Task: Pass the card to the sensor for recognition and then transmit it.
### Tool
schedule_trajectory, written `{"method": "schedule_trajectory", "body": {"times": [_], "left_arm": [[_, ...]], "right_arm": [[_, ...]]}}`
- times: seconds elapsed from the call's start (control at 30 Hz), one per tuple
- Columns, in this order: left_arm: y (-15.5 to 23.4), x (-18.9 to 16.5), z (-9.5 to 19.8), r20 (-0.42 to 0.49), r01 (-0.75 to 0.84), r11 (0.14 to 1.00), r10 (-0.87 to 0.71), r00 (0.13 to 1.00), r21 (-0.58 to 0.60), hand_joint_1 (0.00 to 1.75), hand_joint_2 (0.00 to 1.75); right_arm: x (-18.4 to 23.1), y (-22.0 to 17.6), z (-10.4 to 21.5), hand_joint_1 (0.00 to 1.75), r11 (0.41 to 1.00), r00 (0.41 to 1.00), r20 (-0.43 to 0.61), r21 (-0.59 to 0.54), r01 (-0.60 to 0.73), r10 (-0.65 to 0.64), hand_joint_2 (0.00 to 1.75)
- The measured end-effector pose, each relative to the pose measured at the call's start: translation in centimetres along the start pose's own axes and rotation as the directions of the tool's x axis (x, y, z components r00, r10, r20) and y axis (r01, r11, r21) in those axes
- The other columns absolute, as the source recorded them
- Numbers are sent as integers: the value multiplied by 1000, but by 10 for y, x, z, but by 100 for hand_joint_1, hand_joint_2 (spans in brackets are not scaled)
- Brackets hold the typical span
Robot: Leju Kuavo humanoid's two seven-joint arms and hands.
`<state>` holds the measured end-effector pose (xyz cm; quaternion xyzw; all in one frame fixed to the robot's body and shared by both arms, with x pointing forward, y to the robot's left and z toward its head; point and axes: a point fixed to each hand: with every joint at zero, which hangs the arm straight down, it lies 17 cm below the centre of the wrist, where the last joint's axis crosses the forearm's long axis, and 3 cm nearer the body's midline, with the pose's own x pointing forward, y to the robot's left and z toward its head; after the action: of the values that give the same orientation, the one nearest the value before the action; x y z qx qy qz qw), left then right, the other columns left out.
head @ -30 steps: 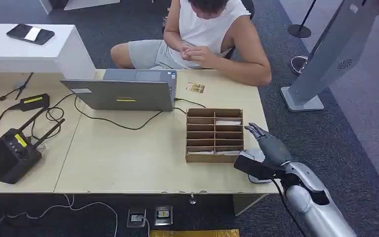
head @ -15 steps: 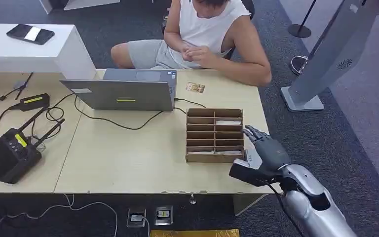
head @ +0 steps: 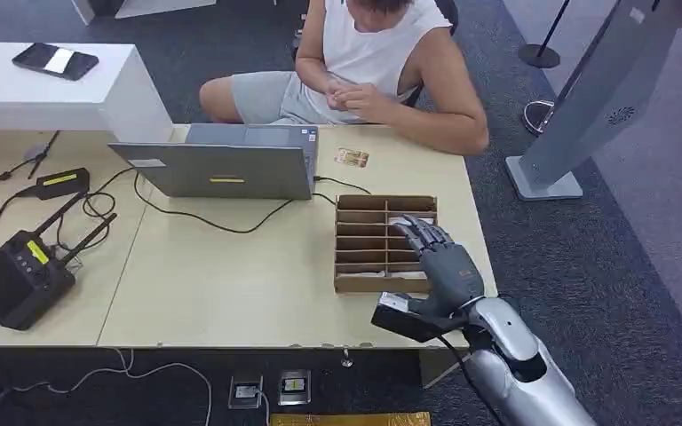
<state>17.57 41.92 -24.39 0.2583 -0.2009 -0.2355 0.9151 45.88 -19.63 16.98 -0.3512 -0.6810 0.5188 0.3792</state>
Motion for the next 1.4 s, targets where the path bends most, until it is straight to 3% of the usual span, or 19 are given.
{"method": "schedule_trajectory", "body": {"times": [0.53,0.77,1.4], "left_arm": [[-1,-2,1,-4,-1,1000,1,1000,-1,0,175],[-1,-4,1,-9,-9,1000,9,1000,0,0,175],[-1,-4,1,-8,-4,1000,4,1000,0,0,175]], "right_arm": [[-1,31,-3,0,998,1000,-19,63,20,-19,175],[-23,23,-8,0,1000,998,-67,15,6,-5,175],[-45,30,-2,0,999,994,-113,34,13,-10,175]]}}
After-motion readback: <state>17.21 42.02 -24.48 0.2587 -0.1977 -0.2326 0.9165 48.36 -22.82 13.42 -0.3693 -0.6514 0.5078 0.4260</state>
